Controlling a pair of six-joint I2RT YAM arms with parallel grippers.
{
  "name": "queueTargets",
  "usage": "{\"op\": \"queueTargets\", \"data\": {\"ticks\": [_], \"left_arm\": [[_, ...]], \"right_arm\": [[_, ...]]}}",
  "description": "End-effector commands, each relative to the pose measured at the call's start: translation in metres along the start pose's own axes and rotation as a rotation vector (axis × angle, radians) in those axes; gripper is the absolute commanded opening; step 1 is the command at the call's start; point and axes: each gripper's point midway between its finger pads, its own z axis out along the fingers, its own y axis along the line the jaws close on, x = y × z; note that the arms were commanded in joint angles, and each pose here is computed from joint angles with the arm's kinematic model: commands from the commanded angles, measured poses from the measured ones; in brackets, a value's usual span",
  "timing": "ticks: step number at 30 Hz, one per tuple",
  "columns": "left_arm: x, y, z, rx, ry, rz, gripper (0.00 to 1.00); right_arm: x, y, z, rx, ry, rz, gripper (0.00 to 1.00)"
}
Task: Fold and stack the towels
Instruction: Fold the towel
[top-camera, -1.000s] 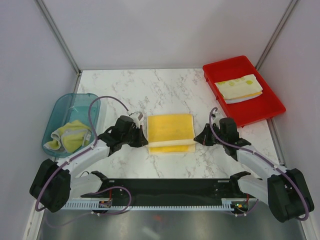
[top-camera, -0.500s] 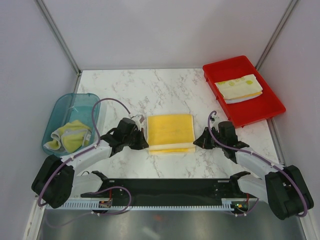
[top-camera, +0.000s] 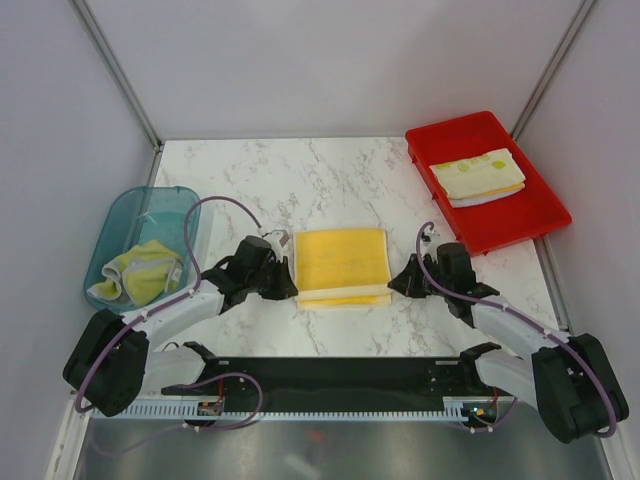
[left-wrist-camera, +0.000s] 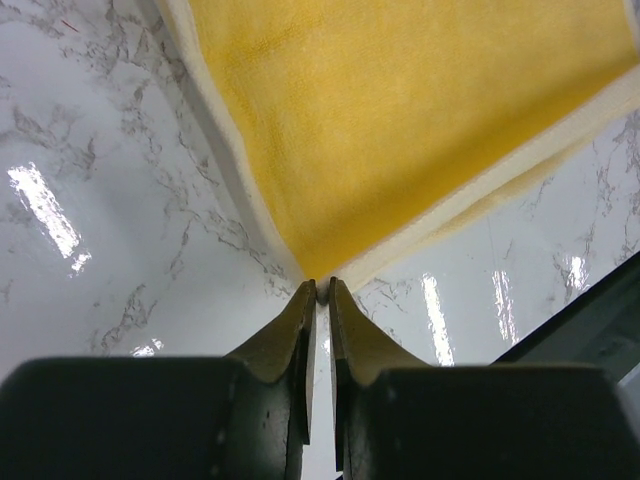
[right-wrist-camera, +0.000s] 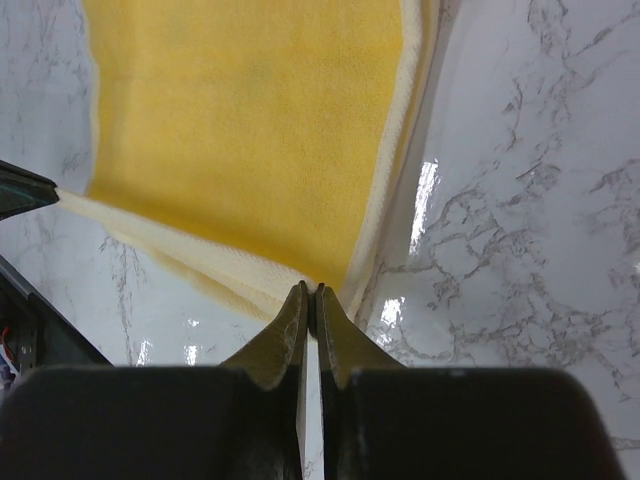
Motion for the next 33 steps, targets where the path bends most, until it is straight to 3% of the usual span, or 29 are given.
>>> {"op": "queueTargets", "data": {"ticks": [1,5,6,9,10,14,17,24,31,33], "left_arm": [[-0.004,-0.005,-0.001,0.016,-0.018,-0.007,0.15],[-0.004,-0.007,-0.005,0.02,-0.02,-0.012,0.22],[-0.006,-0.008,-0.008,0.018,-0.026,-0.021,0.31],[-0.024,-0.017,-0.024,0.012,-0.071,-0.031,0.42],[-0.038,-0.023,-0.031,0.016,-0.104,-0.024,0.43],[-0.064,-0.033,-0.05,0.012,-0.19,-0.019,0.45],[-0.069,-0.037,-0.046,0.018,-0.18,-0.033,0.45],[-0.072,-0.01,0.002,-0.08,-0.141,-0.079,0.43],[-0.122,-0.002,0.044,-0.044,-0.132,-0.095,0.38],[-0.127,0.006,0.057,-0.057,-0.114,-0.096,0.37]], "right_arm": [[-0.008,0.0,-0.002,0.012,-0.039,-0.024,0.08],[-0.008,0.001,-0.003,0.009,-0.037,-0.015,0.14],[-0.011,0.002,-0.004,0.012,-0.044,-0.015,0.17],[-0.013,0.004,-0.013,0.046,-0.017,-0.003,0.38],[-0.019,0.007,-0.018,0.052,-0.033,-0.016,0.4],[-0.048,0.023,-0.035,0.066,-0.091,-0.04,0.4],[-0.056,0.03,-0.035,0.047,-0.106,-0.03,0.38],[-0.05,0.018,-0.007,0.037,-0.089,0.019,0.33],[-0.04,-0.009,0.025,0.11,-0.027,0.037,0.3],[-0.062,-0.006,0.029,0.128,-0.063,0.015,0.3]]}}
